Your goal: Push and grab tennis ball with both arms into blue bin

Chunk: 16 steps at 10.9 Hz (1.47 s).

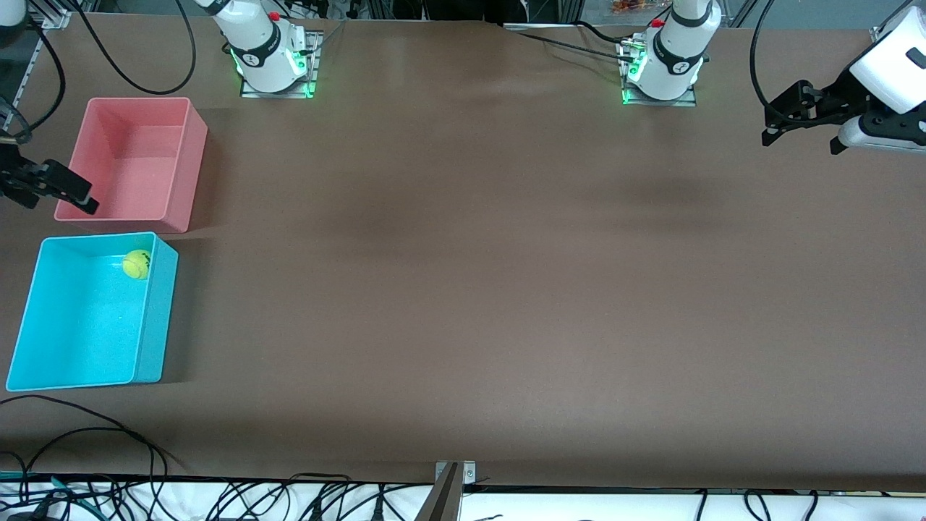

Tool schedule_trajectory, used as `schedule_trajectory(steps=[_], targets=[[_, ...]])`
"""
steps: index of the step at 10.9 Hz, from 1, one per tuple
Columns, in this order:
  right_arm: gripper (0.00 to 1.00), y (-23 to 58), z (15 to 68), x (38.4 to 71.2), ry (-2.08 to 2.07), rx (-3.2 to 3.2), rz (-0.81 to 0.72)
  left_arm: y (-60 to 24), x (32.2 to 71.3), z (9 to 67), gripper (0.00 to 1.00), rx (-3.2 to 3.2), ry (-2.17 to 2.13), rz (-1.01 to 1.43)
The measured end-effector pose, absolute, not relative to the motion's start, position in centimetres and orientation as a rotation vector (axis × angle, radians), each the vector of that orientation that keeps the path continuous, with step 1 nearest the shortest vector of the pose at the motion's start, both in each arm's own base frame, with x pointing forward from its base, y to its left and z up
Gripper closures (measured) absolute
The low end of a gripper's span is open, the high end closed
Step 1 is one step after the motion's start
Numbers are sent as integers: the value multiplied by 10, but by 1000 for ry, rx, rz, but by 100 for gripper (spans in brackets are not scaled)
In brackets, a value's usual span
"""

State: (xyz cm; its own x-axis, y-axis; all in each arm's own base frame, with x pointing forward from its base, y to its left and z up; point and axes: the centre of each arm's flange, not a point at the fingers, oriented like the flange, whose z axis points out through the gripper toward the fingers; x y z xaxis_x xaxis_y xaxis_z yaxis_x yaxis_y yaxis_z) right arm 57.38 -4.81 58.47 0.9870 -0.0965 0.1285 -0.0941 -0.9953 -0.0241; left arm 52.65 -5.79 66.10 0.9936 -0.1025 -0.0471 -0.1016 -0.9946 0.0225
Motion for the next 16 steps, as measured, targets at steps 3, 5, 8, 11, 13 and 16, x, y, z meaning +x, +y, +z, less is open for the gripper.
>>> schedule_trajectory(steps=[3, 5, 8, 11, 13, 16], targets=[[0, -45, 582, 576, 144, -3115, -203, -58, 527, 661, 0, 3116, -160, -75], [0, -48, 582, 572, 151, -3116, -157, -58, 527, 661, 0, 3116, -160, -75], [0, -46, 594, 562, 146, -3116, -76, -58, 527, 661, 0, 3116, -159, -75], [0, -43, 609, 550, 131, -3142, 29, -52, 527, 661, 0, 3117, -142, -75], [0, -43, 611, 548, 130, -3147, 53, -40, 528, 661, 0, 3118, -103, -75], [0, -43, 613, 548, 128, -3147, 51, -2, 529, 660, 0, 3117, 11, -86]])
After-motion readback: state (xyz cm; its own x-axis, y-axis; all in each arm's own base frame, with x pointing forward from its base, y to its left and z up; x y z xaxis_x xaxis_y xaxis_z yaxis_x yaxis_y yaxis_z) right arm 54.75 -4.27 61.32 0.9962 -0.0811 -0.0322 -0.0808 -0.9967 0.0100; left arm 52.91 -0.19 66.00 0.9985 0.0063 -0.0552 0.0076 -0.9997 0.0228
